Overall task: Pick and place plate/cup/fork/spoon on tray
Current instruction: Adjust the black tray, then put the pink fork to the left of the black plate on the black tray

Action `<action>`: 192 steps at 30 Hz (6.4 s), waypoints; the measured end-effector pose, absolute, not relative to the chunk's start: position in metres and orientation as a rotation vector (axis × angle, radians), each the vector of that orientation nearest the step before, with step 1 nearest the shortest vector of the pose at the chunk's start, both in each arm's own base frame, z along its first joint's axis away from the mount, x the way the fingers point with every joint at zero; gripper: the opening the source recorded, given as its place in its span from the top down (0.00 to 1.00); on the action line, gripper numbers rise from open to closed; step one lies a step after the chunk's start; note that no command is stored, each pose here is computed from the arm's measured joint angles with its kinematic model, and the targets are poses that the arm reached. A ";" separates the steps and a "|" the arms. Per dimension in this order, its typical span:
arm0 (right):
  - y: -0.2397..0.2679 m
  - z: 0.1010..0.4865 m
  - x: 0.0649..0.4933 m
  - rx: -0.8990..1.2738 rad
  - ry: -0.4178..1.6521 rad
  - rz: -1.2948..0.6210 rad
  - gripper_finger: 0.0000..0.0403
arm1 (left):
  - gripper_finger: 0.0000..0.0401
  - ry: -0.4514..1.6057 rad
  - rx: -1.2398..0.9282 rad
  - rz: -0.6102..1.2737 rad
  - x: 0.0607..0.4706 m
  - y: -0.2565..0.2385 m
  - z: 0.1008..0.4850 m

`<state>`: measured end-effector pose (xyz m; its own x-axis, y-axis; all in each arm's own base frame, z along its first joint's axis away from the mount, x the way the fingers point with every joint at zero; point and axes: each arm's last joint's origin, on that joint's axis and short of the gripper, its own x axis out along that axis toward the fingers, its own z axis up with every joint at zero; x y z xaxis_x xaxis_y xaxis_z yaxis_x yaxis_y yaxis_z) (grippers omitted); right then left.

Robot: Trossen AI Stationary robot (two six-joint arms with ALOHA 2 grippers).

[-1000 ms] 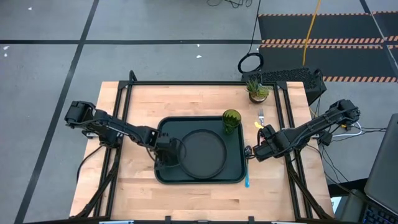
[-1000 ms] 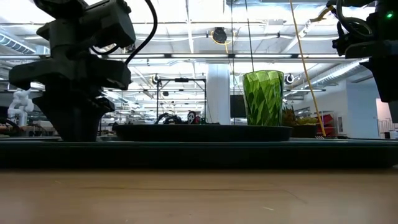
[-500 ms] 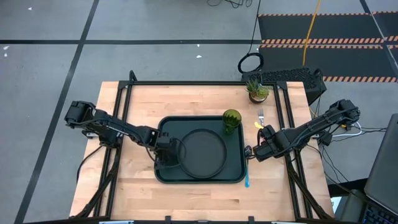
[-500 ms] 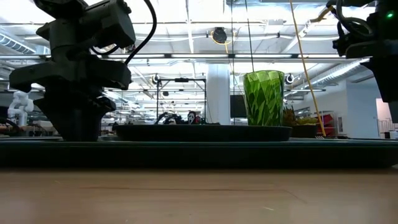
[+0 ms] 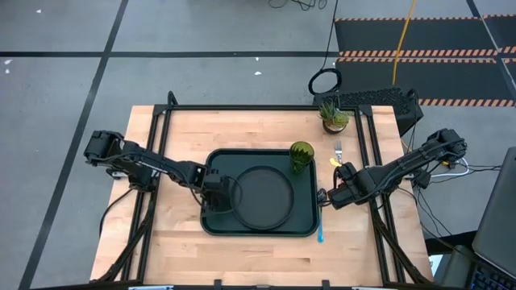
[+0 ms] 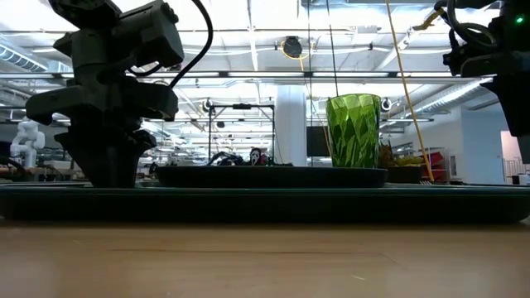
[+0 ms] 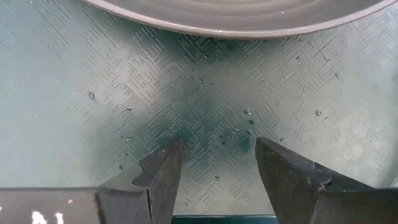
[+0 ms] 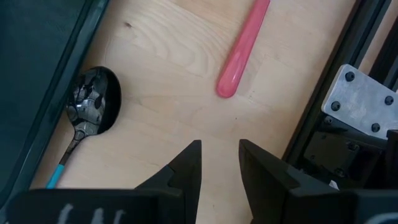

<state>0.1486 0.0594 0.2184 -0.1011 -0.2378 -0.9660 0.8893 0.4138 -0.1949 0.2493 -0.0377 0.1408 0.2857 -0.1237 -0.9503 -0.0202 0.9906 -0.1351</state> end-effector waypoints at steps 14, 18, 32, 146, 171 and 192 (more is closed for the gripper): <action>0.059 0.218 0.149 0.648 1.340 -1.069 0.75 | 0.48 1.277 -0.132 -0.114 0.249 -0.045 0.141; 0.059 0.218 0.149 0.648 1.340 -1.069 0.75 | 0.48 1.276 -0.129 -0.116 0.249 -0.045 0.141; 0.059 0.218 0.149 0.649 1.339 -1.068 0.75 | 0.48 1.271 -0.106 -0.091 0.249 -0.043 0.141; -0.050 0.217 0.131 0.782 1.177 -1.259 0.75 | 0.98 0.132 0.096 0.044 0.169 0.062 0.304; -0.064 0.157 0.117 1.048 1.204 -1.205 0.64 | 0.95 0.224 0.127 -0.042 0.167 0.059 0.294; -0.071 0.178 0.124 0.986 1.042 -1.217 0.64 | 0.95 0.216 0.129 -0.041 0.167 0.059 0.295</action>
